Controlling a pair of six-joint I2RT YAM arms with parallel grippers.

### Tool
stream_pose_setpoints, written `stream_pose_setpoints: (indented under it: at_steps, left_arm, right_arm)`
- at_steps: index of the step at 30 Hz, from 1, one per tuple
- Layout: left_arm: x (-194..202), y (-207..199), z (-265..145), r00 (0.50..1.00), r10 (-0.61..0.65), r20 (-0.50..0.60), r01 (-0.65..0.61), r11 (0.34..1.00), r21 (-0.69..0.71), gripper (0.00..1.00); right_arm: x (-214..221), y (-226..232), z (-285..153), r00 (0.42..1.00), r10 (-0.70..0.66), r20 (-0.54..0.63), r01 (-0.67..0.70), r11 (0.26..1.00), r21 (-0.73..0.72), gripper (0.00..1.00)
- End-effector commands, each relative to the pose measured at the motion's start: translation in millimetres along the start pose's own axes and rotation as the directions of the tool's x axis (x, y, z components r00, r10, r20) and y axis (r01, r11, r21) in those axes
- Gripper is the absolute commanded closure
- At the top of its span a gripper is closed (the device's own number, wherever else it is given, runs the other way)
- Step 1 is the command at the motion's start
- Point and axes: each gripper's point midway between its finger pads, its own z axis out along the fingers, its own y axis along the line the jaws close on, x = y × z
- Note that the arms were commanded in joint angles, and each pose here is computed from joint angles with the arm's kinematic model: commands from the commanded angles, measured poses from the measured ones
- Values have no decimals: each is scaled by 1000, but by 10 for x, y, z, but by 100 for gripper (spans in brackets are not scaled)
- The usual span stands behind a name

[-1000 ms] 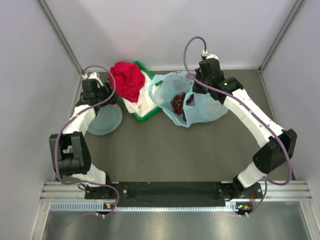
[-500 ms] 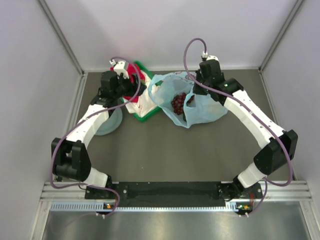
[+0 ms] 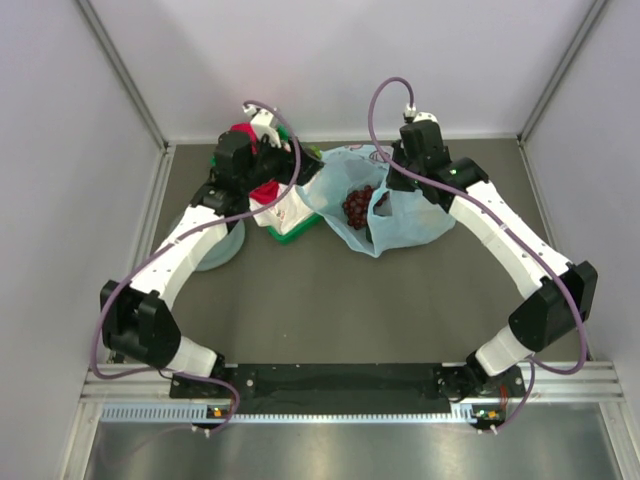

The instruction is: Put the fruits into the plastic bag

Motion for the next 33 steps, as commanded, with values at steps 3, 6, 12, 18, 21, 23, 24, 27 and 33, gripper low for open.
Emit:
stream_pose_setpoints:
  at_steps: [3,6,12,18,21,23,24,27,33]
  left_arm:
    - [-240,-605,183,998,16,67,-29,981,193,50]
    - [-33,-699,394,999,-11,-31,19,968,250,50]
    - [464,-854,708,965,172,-198,-104,945,311,50]
    - [820,-825,878,954,141,-263,-40,934,356,50]
    - [982,-793,952,948,126,-293,-13,932,361,50]
    - [1095,-755,1001,942,120,-314,0,934,358,50]
    - [1129,-744,1017,941,118,-319,3,935,355,50]
    - [1270,-690,1110,934,110,-339,16,937,348,49]
    - [1434,-690,1328,925,113,-362,33,927,373,43]
  right_arm:
    - [-169,17,-176,998,13,55,-11,999,-33,100]
    - [-180,13,-197,998,11,59,-9,999,-33,100]
    - [-174,-16,-245,998,12,60,-11,1000,-22,100]
    - [-169,-37,-270,998,10,58,-9,1000,-14,100]
    - [-172,-53,-275,998,8,59,-7,1000,-6,100]
    - [-170,-64,-284,998,5,57,-5,1000,-3,100]
    - [-161,-63,-286,999,2,54,-2,1000,-3,100]
    - [-145,-87,-301,999,-11,46,11,1000,6,100]
    - [-154,-155,-323,998,-52,41,50,998,39,100]
